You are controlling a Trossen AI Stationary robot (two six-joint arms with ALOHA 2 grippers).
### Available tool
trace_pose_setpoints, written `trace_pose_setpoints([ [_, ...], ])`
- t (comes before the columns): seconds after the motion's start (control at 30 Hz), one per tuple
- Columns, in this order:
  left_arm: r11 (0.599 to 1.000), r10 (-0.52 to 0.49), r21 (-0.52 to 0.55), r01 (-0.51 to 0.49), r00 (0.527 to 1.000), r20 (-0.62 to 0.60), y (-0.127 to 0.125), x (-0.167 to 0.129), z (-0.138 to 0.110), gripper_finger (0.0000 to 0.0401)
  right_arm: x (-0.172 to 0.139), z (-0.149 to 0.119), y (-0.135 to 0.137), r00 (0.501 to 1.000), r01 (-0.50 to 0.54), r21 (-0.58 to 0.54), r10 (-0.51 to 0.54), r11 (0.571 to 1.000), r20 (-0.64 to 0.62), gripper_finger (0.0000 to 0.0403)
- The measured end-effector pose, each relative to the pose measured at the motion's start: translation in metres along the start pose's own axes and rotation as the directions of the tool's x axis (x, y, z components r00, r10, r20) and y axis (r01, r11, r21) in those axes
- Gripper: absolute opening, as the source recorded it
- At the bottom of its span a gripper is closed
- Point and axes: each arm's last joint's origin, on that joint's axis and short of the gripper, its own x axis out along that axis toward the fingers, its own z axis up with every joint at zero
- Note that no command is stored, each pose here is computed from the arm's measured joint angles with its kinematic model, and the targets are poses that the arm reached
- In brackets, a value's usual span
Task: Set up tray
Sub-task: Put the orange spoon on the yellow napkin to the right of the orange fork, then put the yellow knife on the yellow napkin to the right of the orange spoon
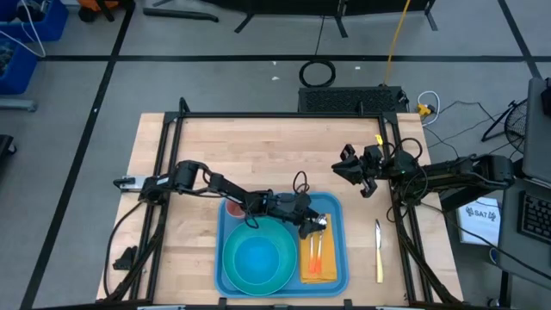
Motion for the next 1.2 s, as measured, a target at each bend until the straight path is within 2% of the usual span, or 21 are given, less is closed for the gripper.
trace_pose_setpoints([
  [0.3, 0.997, 0.012, 0.078, -0.008, 0.999, -0.053, 0.002, 0.0, -0.005, 0.0301, 0.0, -0.001, 0.0, 1.0, 0.003, 0.001, -0.003, 1.0, -0.006, 0.005],
  [0.5, 0.99, -0.009, 0.143, 0.016, 0.999, -0.051, -0.005, 0.001, -0.01, 0.0301, 0.0, -0.001, 0.0, 1.0, 0.003, 0.0, -0.003, 1.0, -0.005, 0.005],
  [0.63, 0.99, -0.039, 0.137, 0.044, 0.998, -0.041, -0.012, 0.001, -0.013, 0.0301, 0.0, -0.001, 0.0, 1.0, 0.003, -0.001, -0.003, 1.0, -0.005, 0.005],
  [0.87, 0.998, -0.055, 0.028, 0.056, 0.998, -0.035, -0.012, 0.001, -0.01, 0.0301, 0.0, -0.001, 0.0, 1.0, 0.003, 0.0, -0.003, 1.0, -0.005, 0.005],
  [1.2, 0.999, -0.031, 0.031, 0.031, 0.999, -0.007, -0.002, 0.001, 0.0, 0.0301, 0.0, -0.001, 0.0, 1.0, 0.003, -0.001, -0.003, 1.0, -0.005, 0.005],
])
